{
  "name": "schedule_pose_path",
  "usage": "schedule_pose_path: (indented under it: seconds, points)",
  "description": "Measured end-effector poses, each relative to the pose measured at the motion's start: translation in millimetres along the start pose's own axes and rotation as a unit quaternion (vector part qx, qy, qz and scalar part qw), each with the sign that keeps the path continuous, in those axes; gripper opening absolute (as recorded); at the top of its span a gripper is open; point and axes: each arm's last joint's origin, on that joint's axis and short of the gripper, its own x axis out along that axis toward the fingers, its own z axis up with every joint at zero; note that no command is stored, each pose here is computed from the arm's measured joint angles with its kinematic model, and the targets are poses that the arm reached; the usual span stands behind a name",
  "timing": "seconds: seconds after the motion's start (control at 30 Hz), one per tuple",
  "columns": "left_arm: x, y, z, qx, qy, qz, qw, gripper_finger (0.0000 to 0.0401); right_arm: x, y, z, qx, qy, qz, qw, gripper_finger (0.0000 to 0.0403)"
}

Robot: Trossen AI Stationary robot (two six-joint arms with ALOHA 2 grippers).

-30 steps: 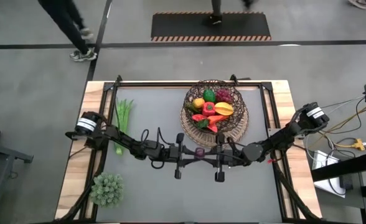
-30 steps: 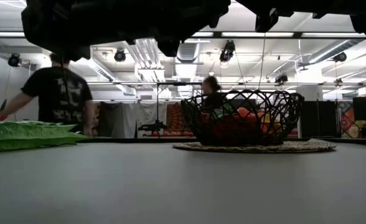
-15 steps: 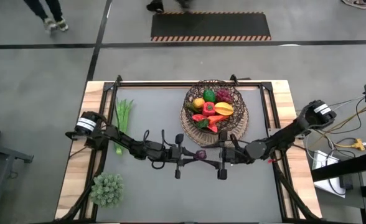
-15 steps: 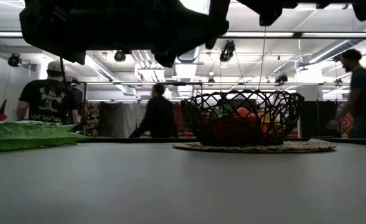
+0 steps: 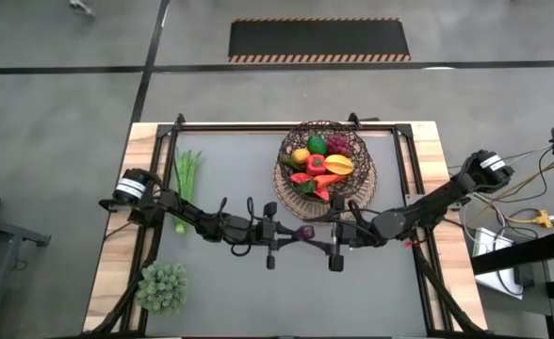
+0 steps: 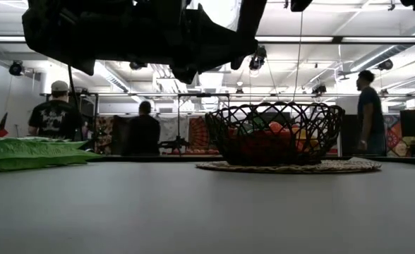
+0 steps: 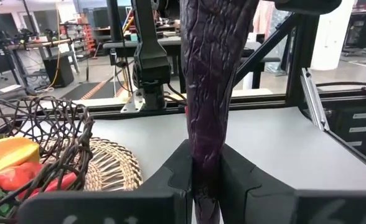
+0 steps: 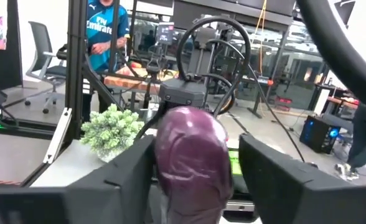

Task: Build produce basket
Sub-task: Put the violet eggplant into the basket

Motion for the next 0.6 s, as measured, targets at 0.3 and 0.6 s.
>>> schedule_pose_path:
  seconds: [0.3,0.6]
  points:
    - [0.0,0.0,0.1,0.0,0.0,0.0,1.0,0.0052,-0.1,0.0,-0.1,-0.004,0.0,0.001,1.0,0.0109]
    - [-0.1,-0.1,0.1,0.0,-0.001,-0.002,1.0,0.0125,-0.9,0.2,-2.7,-0.004,0.019,0.005,1.0,0.0109]
